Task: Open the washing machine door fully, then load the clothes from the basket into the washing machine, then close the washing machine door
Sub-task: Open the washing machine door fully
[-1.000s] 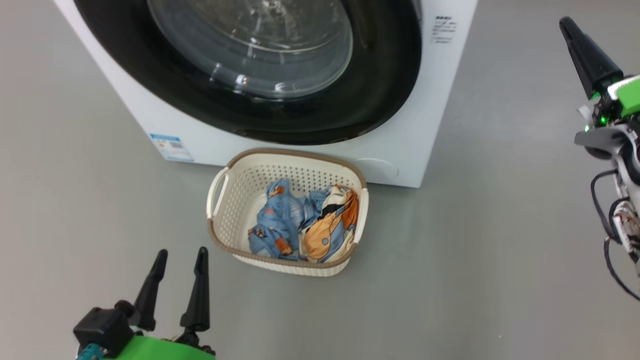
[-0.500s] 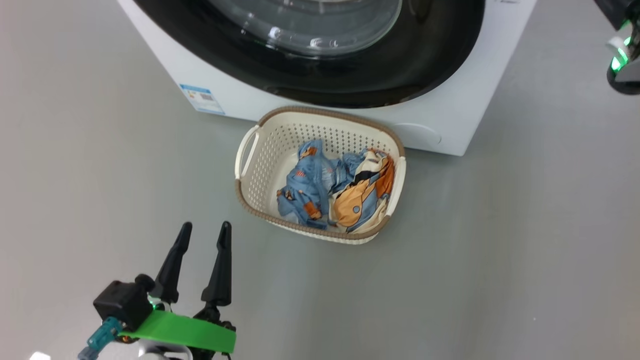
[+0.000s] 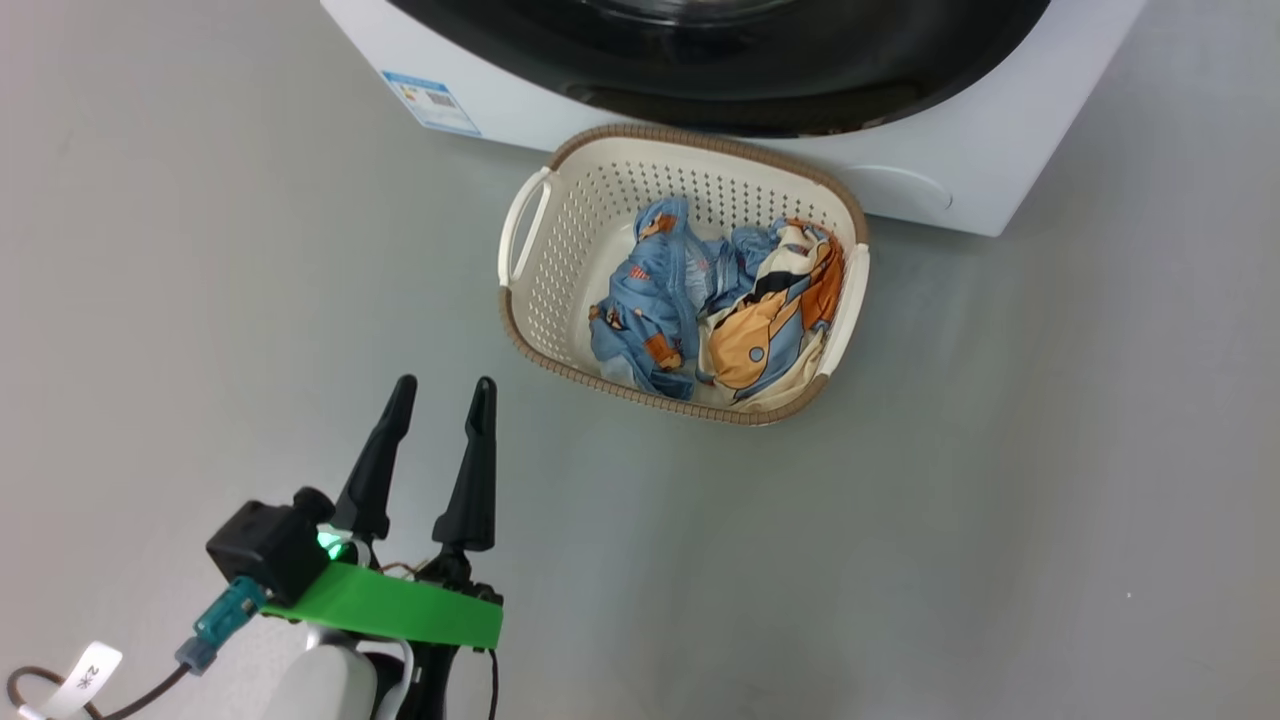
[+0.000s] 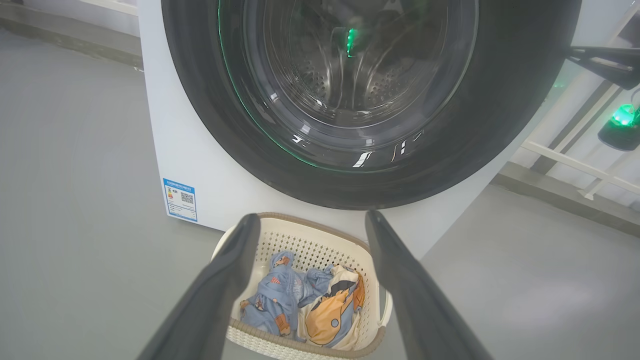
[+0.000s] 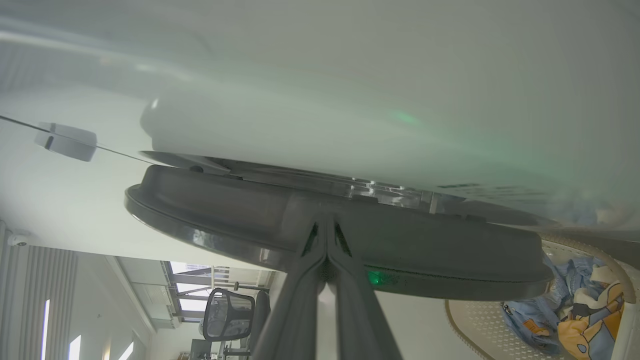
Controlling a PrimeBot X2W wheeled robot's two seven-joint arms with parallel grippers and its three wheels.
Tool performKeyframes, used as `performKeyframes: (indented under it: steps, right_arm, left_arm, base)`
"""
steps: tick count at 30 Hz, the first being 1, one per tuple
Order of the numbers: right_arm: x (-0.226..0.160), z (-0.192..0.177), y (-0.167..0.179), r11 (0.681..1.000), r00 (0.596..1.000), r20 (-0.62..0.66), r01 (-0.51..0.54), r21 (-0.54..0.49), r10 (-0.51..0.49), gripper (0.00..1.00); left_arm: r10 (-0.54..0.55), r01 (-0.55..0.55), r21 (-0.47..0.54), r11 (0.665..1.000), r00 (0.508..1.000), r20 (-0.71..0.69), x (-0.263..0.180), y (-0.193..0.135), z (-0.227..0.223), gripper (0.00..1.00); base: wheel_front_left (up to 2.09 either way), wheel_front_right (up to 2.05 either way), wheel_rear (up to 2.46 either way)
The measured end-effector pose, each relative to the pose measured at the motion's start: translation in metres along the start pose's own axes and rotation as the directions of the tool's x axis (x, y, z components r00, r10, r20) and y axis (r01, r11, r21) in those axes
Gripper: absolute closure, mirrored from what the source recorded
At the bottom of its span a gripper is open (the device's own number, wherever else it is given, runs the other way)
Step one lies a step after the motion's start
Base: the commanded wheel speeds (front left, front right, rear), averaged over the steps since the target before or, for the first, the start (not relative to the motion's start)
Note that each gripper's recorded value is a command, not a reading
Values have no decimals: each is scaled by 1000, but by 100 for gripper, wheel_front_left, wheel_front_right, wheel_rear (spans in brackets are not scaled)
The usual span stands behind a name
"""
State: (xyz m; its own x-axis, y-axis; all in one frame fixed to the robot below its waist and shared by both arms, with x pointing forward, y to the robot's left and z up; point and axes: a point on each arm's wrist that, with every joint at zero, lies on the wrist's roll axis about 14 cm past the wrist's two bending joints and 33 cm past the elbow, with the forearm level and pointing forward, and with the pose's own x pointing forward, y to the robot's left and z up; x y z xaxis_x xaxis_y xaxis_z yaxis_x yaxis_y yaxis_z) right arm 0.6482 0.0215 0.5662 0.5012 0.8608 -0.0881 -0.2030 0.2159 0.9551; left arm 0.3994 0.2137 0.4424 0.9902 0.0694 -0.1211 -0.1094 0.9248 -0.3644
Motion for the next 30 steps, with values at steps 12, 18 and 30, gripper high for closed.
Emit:
performKeyframes:
  steps: [12, 18, 30]
  right_arm:
    - [31, -6, -14, 1000, 998, -57, 12, 1, -12, 100]
    - [36, -8, -16, 1000, 998, -65, 10, 4, -10, 100]
    - [29, -20, -3, 1000, 995, -102, 16, -26, -19, 100]
  left_arm:
    - [23, -23, -6, 1000, 1000, -16, 10, 6, -8, 0]
    - [27, -27, -4, 1000, 1000, -8, 12, 7, -5, 0]
    - [8, -7, -14, 1000, 1000, 24, 12, 0, 5, 0]
  base:
    - [0, 0, 0]
    - [0, 0, 0]
    - [0, 0, 0]
